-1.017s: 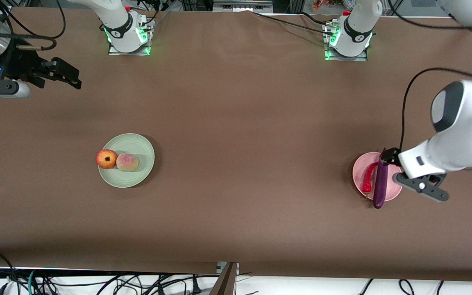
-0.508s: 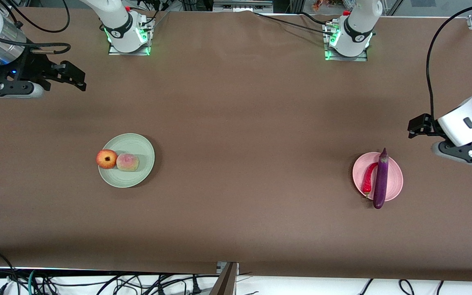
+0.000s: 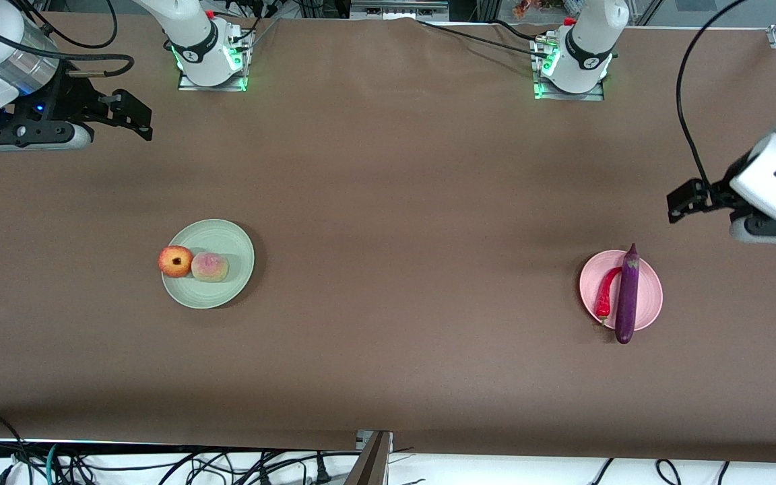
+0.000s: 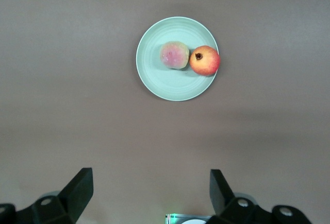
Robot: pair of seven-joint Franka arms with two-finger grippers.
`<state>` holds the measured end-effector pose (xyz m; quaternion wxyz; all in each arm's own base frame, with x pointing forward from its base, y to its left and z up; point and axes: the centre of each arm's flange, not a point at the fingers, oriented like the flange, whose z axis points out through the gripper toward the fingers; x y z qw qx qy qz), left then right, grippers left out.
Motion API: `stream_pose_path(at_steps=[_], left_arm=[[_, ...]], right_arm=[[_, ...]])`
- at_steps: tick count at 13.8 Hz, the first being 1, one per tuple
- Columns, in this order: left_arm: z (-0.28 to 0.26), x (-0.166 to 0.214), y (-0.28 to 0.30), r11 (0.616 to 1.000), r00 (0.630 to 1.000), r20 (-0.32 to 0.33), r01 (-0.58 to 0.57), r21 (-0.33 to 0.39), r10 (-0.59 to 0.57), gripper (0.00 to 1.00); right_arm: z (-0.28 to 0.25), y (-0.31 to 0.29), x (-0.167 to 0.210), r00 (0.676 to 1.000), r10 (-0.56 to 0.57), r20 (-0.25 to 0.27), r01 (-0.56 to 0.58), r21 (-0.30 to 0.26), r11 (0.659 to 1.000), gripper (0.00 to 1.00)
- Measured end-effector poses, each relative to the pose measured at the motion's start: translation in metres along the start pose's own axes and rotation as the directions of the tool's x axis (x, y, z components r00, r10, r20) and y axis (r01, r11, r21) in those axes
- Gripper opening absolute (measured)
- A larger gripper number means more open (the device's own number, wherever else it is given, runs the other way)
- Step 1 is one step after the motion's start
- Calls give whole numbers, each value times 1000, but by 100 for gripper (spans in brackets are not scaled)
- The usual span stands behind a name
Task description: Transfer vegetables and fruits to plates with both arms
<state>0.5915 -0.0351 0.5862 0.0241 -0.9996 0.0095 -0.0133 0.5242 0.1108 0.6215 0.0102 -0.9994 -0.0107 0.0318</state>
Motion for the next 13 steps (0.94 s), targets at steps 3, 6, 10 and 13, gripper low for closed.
stream_pose_path(at_steps=[3, 6, 10, 13], left_arm=[[-11, -24, -7, 1000, 1000, -5, 14, 3, -14, 100], [-5, -33, -11, 1000, 1000, 12, 21, 5, -21, 100], [-5, -54, -7, 1000, 1000, 22, 18, 8, -18, 100], [-1, -58, 0, 1000, 999, 39, 10, -8, -10, 100]], right_arm=[[-5, 2, 1, 1000, 3, -18, -3, 3, 1000, 100], [-5, 2, 2, 1000, 4, -20, -4, 0, 1000, 100], [-5, 5, 3, 1000, 8, -21, -8, -8, 1000, 100], [-5, 5, 3, 1000, 8, -21, -8, -9, 1000, 100]])
